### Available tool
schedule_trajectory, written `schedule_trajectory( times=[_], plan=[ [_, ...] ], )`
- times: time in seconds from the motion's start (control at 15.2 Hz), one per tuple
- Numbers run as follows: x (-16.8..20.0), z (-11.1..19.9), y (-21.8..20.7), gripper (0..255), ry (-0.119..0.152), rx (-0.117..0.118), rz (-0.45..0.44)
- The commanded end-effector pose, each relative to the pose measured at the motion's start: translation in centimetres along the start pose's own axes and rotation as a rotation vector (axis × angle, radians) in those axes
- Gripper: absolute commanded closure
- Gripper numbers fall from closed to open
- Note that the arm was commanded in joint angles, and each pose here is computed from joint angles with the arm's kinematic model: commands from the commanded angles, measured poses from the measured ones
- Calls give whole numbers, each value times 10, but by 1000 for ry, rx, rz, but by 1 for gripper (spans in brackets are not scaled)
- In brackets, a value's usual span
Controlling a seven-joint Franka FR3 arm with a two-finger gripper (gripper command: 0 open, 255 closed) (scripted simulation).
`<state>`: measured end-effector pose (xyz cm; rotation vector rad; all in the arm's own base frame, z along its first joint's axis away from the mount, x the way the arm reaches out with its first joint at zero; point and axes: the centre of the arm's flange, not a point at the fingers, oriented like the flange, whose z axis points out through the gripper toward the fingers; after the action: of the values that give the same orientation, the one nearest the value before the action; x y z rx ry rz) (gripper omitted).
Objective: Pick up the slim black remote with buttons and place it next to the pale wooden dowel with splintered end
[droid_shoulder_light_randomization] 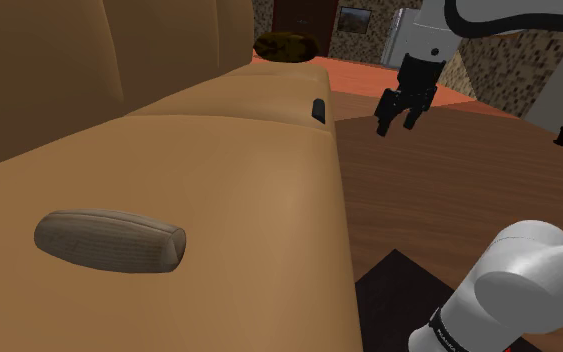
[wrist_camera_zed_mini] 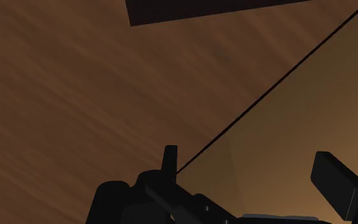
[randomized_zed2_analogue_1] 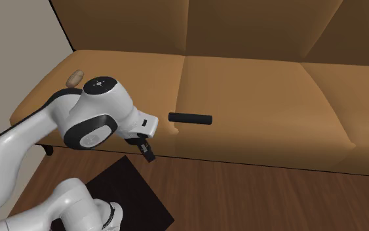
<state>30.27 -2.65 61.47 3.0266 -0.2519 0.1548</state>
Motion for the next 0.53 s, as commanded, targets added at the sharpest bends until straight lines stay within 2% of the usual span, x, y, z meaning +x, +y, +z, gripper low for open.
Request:
schedule_trajectory(
  times=[0.0, 0.46],
  plan=[
    [0, 0, 0, 0, 0, 0, 0],
    [86, 2, -9, 0, -9, 134, 255]
  ],
)
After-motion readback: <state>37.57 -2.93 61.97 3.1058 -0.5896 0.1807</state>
